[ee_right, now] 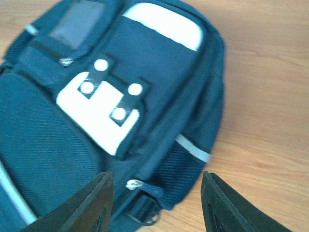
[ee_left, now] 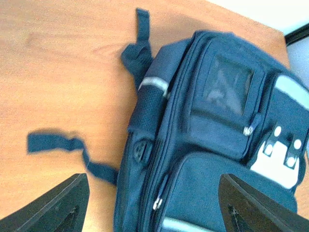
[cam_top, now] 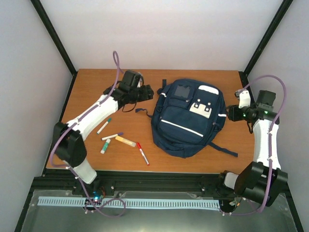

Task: Pack the student bag
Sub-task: Adjust the student bag at the center of the board, then pick up the stationery from the center of the board.

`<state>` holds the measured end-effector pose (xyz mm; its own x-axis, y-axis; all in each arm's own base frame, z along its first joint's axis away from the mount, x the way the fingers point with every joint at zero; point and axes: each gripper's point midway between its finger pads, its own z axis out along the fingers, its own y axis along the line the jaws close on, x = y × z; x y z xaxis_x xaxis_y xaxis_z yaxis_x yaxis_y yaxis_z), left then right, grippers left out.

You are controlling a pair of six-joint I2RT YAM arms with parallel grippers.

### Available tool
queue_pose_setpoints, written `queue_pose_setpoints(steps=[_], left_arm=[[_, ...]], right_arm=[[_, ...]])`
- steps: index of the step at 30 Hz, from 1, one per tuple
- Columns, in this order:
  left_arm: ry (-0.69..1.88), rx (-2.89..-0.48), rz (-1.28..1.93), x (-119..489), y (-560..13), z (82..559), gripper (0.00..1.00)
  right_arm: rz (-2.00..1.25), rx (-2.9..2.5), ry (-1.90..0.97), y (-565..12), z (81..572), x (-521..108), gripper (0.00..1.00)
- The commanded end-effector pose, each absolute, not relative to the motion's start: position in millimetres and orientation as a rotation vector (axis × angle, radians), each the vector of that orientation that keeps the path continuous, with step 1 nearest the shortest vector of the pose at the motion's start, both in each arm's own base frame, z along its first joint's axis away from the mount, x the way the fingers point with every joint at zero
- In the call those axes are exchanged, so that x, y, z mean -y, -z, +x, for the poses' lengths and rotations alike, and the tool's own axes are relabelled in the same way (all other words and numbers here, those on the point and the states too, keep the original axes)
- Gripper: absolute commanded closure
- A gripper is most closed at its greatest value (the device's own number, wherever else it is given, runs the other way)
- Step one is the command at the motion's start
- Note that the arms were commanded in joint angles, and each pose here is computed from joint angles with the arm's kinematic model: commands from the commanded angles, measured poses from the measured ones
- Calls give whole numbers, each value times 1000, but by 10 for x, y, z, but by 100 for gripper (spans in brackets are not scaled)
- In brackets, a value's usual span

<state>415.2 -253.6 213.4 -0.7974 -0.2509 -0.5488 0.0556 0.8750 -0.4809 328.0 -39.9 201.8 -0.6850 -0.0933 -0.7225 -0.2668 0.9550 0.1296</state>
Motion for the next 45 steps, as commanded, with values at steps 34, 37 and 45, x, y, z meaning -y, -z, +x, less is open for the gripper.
queue_pose_setpoints(steps=[34, 37, 45], left_arm=[[143, -2862, 4, 2373, -514, 1766, 45], [115, -2869, 6, 2366, -464, 1764, 45], [31, -2881, 20, 2314, -319, 1770, 49]], right_arm=[[-826, -2210, -502, -1709, 2909, -1105, 50], [-824, -2211, -496, -1709, 2908, -1097, 50], [-831, -2217, -502, -1685, 2904, -1103, 50]])
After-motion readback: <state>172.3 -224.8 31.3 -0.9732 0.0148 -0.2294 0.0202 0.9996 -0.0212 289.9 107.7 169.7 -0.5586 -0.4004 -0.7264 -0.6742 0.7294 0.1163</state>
